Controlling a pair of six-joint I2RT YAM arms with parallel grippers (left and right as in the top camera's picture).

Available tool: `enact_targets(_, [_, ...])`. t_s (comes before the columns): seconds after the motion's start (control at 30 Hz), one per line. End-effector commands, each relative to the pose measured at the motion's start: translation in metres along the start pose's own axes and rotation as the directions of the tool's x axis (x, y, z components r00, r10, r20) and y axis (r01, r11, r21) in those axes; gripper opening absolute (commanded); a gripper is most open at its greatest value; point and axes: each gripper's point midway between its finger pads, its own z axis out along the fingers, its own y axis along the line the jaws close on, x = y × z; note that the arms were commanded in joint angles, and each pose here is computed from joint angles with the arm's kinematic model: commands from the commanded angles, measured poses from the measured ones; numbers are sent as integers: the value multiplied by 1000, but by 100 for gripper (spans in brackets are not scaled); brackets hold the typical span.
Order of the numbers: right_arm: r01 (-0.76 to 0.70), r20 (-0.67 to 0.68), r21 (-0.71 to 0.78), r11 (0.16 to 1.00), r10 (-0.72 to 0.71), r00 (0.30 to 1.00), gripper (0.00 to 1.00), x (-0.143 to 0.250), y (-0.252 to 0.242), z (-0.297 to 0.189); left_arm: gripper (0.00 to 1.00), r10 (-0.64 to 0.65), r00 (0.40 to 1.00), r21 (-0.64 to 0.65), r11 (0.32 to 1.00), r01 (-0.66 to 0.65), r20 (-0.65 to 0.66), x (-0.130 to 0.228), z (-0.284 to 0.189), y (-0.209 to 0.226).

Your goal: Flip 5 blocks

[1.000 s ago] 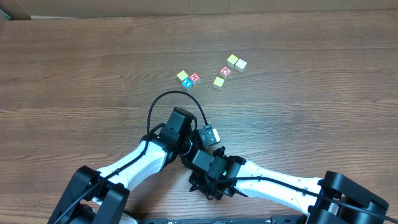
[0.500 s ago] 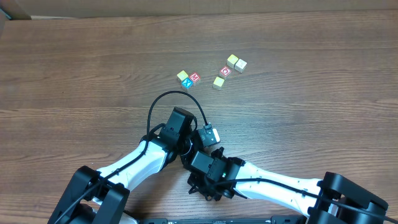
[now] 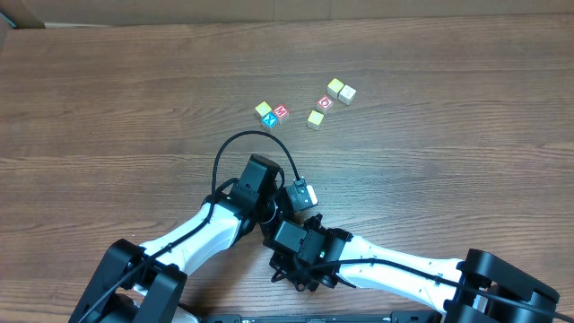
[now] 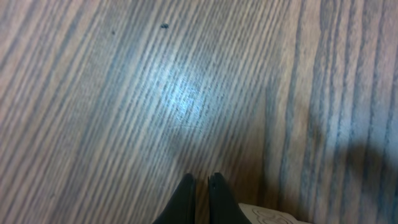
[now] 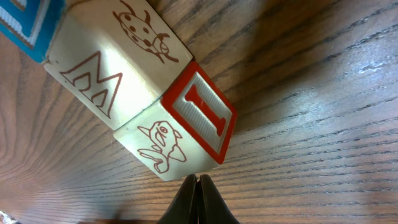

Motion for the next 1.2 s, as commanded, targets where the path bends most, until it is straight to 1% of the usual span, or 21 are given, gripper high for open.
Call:
enact_targets(0.0, [2, 13, -16, 1000, -2, 1000, 4, 0, 6, -1, 4, -12, 1000, -6, 1000, 12, -5, 3, 4, -1])
enact_targets(0.37, [4, 4, -12, 1000, -4, 1000, 4, 2, 5, -1, 4, -22, 1000, -27, 999, 22, 17, -3, 4, 4])
enact_targets(0.9, [38, -37, -1, 999, -38, 999, 4, 21, 1, 1, 4, -30, 999, -27, 999, 30, 17, -3, 4, 4])
enact_targets(1.17, [76, -68, 25, 997, -74, 995, 4, 38, -8, 0, 4, -35, 999, -31, 999, 35, 19, -3, 4, 6])
